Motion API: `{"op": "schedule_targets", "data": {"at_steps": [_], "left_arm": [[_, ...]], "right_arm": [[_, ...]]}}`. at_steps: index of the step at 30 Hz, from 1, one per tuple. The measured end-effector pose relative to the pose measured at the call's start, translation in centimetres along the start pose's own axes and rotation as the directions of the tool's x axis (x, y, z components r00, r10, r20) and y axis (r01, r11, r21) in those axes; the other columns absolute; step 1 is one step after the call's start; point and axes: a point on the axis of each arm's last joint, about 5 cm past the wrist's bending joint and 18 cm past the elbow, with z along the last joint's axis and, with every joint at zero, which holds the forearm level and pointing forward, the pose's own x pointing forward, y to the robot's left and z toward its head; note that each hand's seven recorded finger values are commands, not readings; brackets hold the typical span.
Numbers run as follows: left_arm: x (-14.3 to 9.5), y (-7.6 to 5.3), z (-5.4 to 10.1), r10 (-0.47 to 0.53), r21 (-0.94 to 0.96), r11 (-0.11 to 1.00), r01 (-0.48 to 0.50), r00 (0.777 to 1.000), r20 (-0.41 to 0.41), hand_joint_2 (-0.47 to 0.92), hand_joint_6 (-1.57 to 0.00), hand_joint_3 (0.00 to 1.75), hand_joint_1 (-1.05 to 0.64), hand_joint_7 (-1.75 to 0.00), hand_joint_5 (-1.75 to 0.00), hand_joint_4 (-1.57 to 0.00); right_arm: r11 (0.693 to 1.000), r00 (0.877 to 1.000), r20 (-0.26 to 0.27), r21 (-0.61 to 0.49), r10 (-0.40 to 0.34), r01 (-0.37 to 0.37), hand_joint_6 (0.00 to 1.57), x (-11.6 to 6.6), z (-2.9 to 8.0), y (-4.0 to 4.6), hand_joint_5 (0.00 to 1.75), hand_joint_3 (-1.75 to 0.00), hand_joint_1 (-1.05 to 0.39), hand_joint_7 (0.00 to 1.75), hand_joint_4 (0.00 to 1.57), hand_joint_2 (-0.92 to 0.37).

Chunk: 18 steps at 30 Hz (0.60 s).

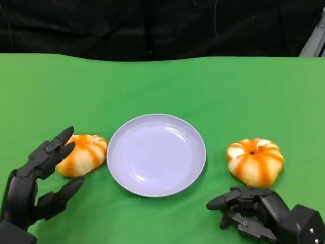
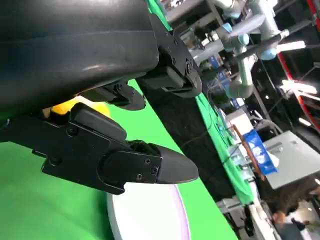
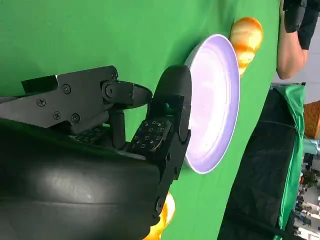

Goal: Grasp the bread from the table and place it into the plate.

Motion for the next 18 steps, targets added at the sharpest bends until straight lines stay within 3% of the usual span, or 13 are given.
{"op": "schedule_targets", "data": {"at_steps": [6, 9, 18], "left_arm": [[0.9, 0.5, 0.1, -0.057, 0.237, 0.97, 0.053, 0.998, 0.01, 0.92, -0.68, 0.14, -0.52, -0.03, 0.0, -0.49], [1.5, 0.6, -0.2, -0.11, 0.439, 0.892, 0.105, 0.994, -0.014, 0.92, -0.69, 0.12, -0.51, -0.03, 0.0, -0.48], [2.5, 0.3, -0.7, -0.191, 0.658, 0.733, 0.172, 0.981, -0.044, 0.92, -0.62, 0.11, -0.67, 0.0, 0.0, -0.42]], "right_arm": [[1.0, 1.0, 0.002, -0.002, 0.0, 0.0, 1.07, 0.0, 0.0, 0.0, 1.28, -0.42, -0.04, 0.42, 0.77, -0.92], [1.0, 1.0, 0.002, -0.003, 0.0, 0.0, 1.07, 0.1, 0.0, 0.0, 1.28, -0.42, -0.04, 0.42, 0.76, -0.92], [1.0, 1.0, 0.004, -0.004, 0.0, 0.0, 1.06, 0.1, 0.0, 0.02, 1.26, -0.41, -0.04, 0.43, 0.77, -0.92]]}}
